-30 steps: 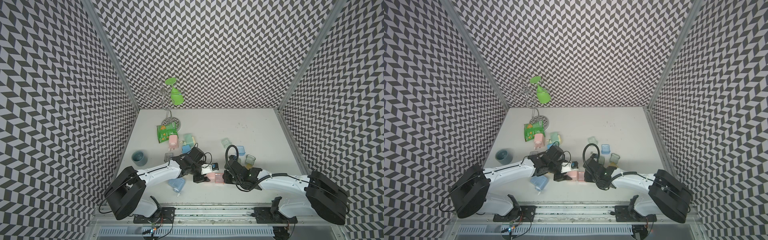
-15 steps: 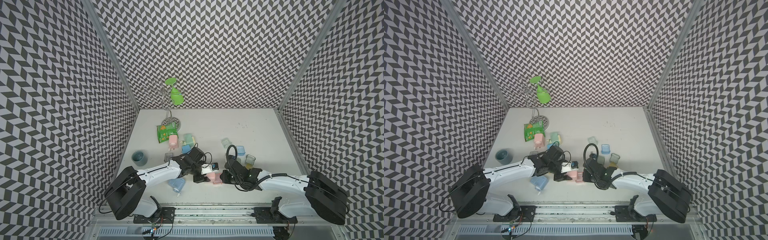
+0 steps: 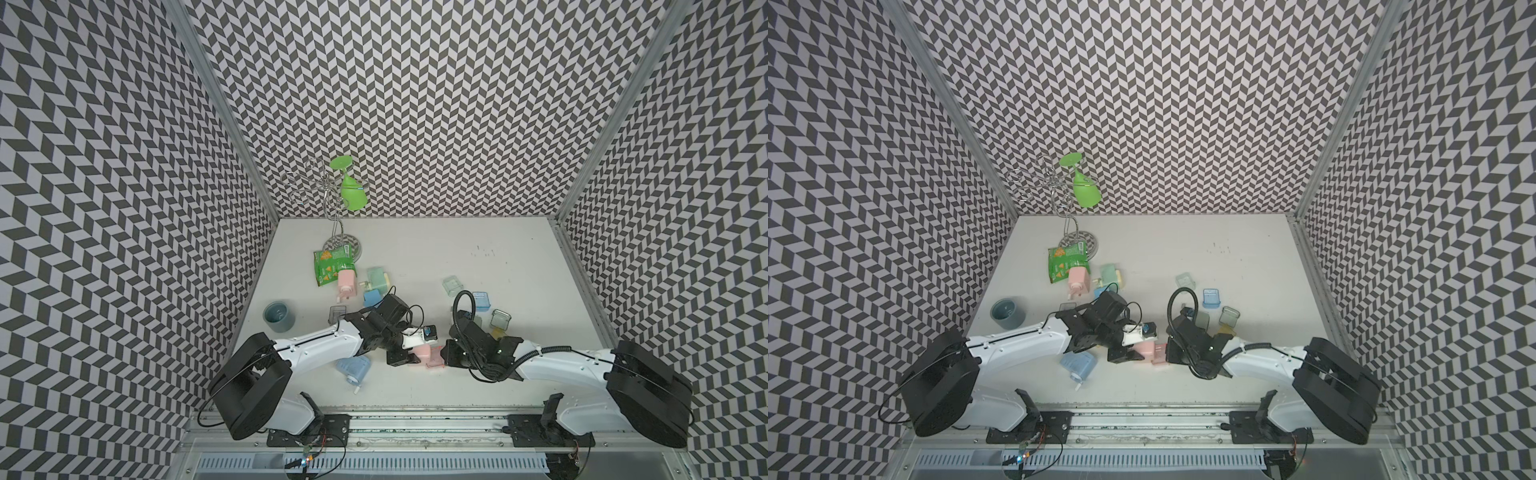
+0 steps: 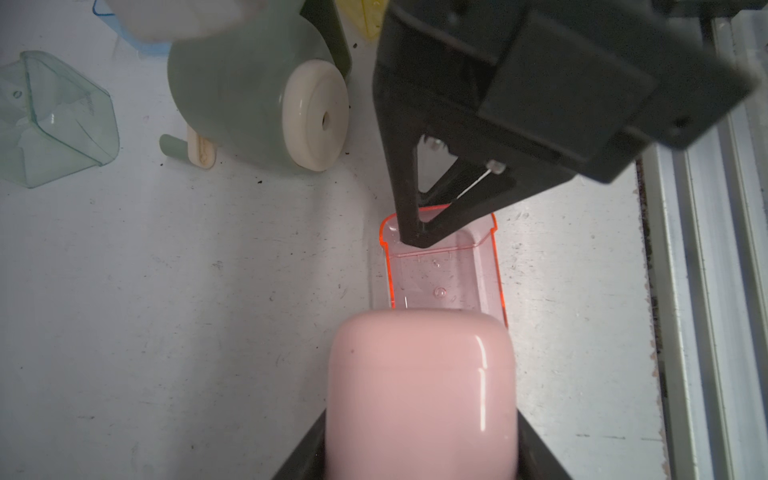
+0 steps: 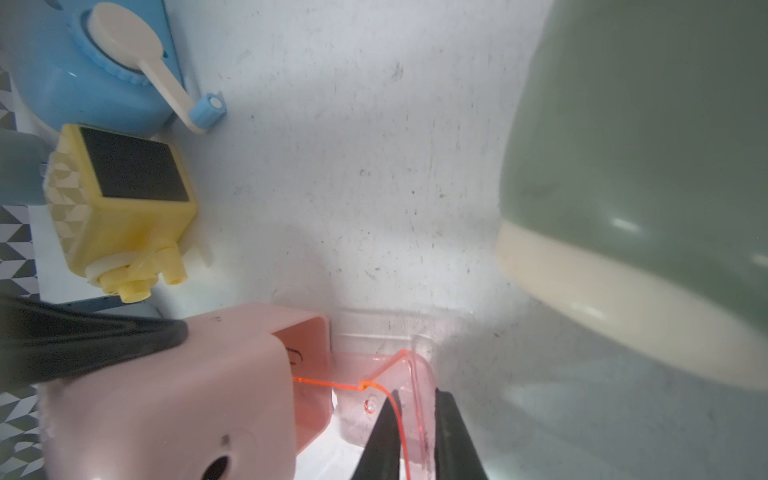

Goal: Put the tray back into the pencil sharpener
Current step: Close the container of the pencil sharpener.

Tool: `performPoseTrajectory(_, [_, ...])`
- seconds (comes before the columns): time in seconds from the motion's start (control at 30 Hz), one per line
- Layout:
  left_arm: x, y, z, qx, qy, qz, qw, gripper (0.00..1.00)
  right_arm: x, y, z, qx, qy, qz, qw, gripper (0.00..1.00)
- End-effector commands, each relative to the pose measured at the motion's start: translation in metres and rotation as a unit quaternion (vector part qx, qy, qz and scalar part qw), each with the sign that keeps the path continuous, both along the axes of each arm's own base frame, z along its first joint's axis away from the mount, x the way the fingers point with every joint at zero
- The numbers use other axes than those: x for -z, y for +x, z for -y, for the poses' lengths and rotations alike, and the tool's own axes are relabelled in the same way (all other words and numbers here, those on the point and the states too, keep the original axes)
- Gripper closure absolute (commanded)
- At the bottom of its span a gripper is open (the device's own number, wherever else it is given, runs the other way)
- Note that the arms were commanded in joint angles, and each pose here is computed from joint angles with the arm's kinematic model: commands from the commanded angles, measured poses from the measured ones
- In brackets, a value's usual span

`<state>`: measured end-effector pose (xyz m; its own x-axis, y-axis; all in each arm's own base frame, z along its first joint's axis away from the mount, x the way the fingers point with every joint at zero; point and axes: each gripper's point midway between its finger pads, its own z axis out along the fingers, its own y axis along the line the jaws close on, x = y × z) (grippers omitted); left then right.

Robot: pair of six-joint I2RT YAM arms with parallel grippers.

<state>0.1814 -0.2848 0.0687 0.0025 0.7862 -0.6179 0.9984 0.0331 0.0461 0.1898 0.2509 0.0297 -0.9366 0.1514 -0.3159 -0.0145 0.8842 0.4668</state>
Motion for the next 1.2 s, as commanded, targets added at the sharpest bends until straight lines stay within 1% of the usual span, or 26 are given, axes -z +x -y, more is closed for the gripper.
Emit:
performPoseTrajectory(0.0, [-0.008,-0.004,0.003,0.007,-0.014,0.005,1.0,0.54,0.0,0.006,0.007,0.025,-0.006,0.009,1.0,0.83])
performPoseTrajectory(0.1, [-0.007,-0.004,0.004,0.008,-0.014,0.004,1.0,0.55,-0.002,0.008,0.005,0.025,-0.002,0.012,1.0,0.83])
performPoseTrajectory(0.6, [-0.001,-0.003,0.004,0.006,-0.005,0.0,1.0,0.56,-0.013,0.003,-0.026,-0.033,0.056,0.005,0.998,0.84])
performPoseTrajectory(0.7, [-0.001,-0.002,0.004,0.005,-0.004,0.001,1.0,0.56,-0.019,0.003,-0.029,-0.037,0.072,0.011,0.997,0.81])
performPoseTrajectory(0.8, [-0.001,-0.001,0.004,0.004,-0.004,0.003,1.0,0.57,-0.026,0.005,-0.019,-0.031,0.069,0.024,0.997,0.78])
performPoseTrajectory(0.93, [-0.002,0.0,0.003,0.002,-0.005,0.01,1.0,0.59,-0.031,0.01,0.013,-0.002,0.034,0.057,0.998,0.73])
performPoseTrajectory(1.0, [-0.003,0.0,0.003,0.003,-0.006,0.011,1.0,0.59,-0.025,0.01,0.028,0.014,0.014,0.067,0.998,0.73])
performPoseTrajectory(1.07, [-0.002,0.0,0.003,0.002,-0.005,0.009,1.0,0.6,-0.017,0.007,0.034,0.018,0.006,0.065,0.998,0.76])
performPoseTrajectory(1.17, [-0.002,0.0,0.003,0.003,-0.004,0.01,1.0,0.6,-0.016,0.001,0.02,-0.017,0.023,0.048,0.998,0.79])
